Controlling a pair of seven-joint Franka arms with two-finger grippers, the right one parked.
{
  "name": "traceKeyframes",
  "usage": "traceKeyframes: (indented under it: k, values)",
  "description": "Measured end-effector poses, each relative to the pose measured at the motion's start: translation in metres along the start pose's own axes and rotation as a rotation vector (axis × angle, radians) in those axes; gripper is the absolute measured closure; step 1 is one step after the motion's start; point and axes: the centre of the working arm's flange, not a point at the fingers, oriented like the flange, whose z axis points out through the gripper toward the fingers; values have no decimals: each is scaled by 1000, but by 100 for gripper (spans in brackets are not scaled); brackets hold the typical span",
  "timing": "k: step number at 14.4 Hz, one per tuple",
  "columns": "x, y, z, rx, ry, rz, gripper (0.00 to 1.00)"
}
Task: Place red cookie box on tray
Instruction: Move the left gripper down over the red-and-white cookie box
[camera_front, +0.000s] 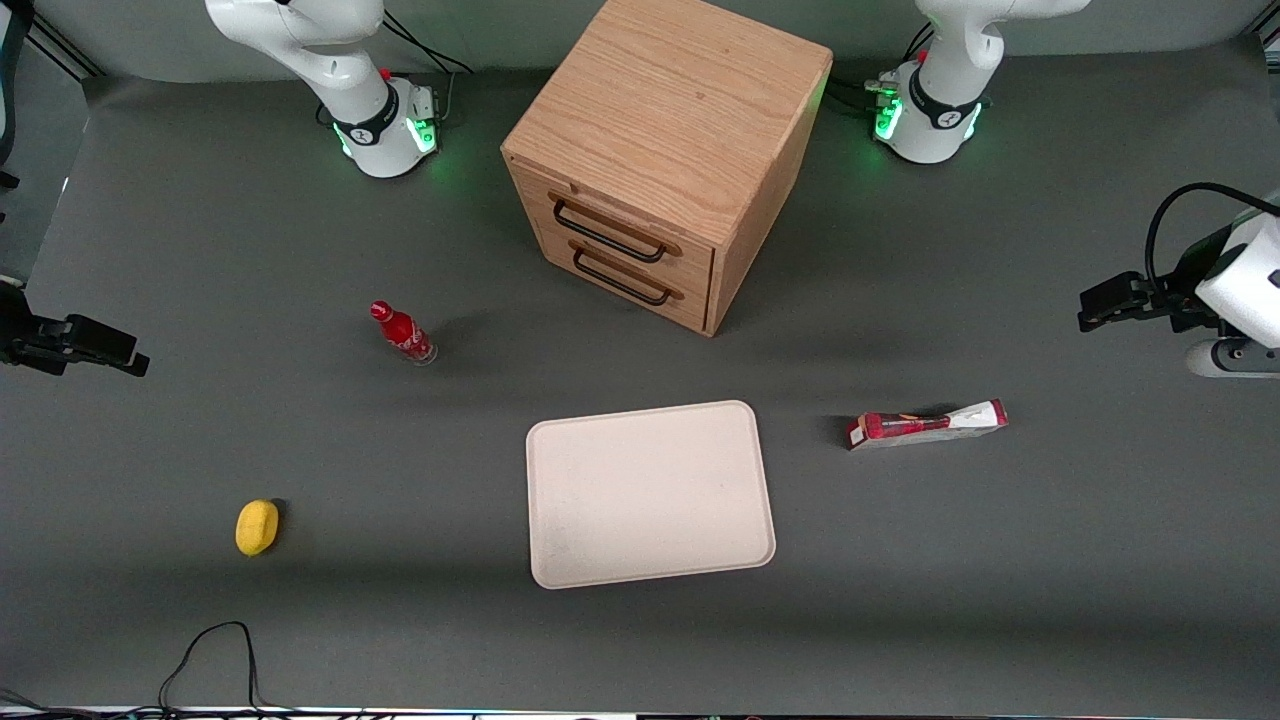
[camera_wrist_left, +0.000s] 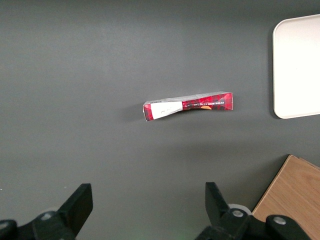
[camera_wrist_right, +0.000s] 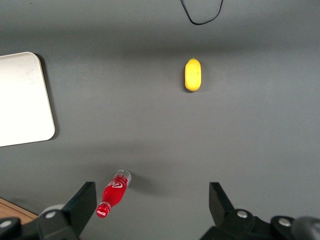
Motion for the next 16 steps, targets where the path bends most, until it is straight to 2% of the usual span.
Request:
traceKeyframes:
  k: [6, 10, 13, 16]
  values:
    - [0, 5, 3, 0, -8, 8, 0]
    - [-4, 56, 14, 7, -29, 17, 0]
    - [-14, 93, 17, 13, -29, 7, 0]
    - [-31, 94, 26, 14, -20, -37, 0]
